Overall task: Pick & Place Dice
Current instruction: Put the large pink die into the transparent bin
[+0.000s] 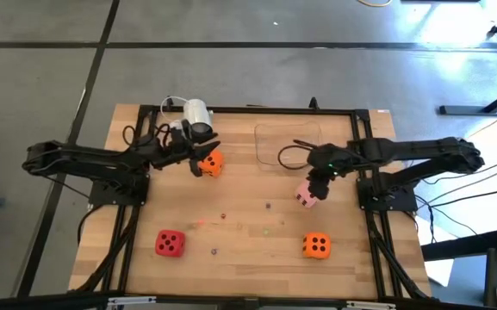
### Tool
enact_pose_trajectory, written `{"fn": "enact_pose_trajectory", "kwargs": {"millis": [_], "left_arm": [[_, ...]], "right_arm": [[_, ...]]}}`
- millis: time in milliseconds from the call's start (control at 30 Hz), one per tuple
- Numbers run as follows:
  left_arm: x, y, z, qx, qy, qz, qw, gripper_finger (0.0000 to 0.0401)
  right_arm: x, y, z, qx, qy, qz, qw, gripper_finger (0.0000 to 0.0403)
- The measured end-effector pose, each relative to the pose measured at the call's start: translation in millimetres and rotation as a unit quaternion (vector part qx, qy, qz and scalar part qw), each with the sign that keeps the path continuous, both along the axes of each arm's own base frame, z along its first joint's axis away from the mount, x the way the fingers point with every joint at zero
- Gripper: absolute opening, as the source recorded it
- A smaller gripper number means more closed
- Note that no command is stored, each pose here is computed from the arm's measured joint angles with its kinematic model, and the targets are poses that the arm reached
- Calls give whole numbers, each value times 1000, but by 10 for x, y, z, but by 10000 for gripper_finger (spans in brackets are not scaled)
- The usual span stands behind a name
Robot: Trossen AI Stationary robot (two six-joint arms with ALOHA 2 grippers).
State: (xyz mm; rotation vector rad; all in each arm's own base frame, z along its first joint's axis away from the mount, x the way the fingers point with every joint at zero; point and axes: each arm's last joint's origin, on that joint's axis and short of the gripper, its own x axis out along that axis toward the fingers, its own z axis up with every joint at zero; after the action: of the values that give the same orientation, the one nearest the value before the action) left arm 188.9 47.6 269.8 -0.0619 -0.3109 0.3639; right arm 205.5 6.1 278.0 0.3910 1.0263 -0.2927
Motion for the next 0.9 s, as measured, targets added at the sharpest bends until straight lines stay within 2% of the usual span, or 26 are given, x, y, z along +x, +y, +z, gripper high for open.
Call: {"fn": "enact_pose_trajectory", "kwargs": {"millis": [267,433,667,900], "left_arm": [[-7,-30,17,4,-4,-51,999,127],[4,-51,-3,-21,-1,-98,995,127],[2,-51,3,-26,-6,-99,995,127],[3,-54,4,-44,-12,-108,993,127]], "right_arm": [[32,-22,-108,7,48,-41,998,102],[-12,-59,-129,13,74,-61,995,142],[-69,-107,-148,16,103,-84,991,203],[-88,-178,-153,34,112,-106,987,228]]}}
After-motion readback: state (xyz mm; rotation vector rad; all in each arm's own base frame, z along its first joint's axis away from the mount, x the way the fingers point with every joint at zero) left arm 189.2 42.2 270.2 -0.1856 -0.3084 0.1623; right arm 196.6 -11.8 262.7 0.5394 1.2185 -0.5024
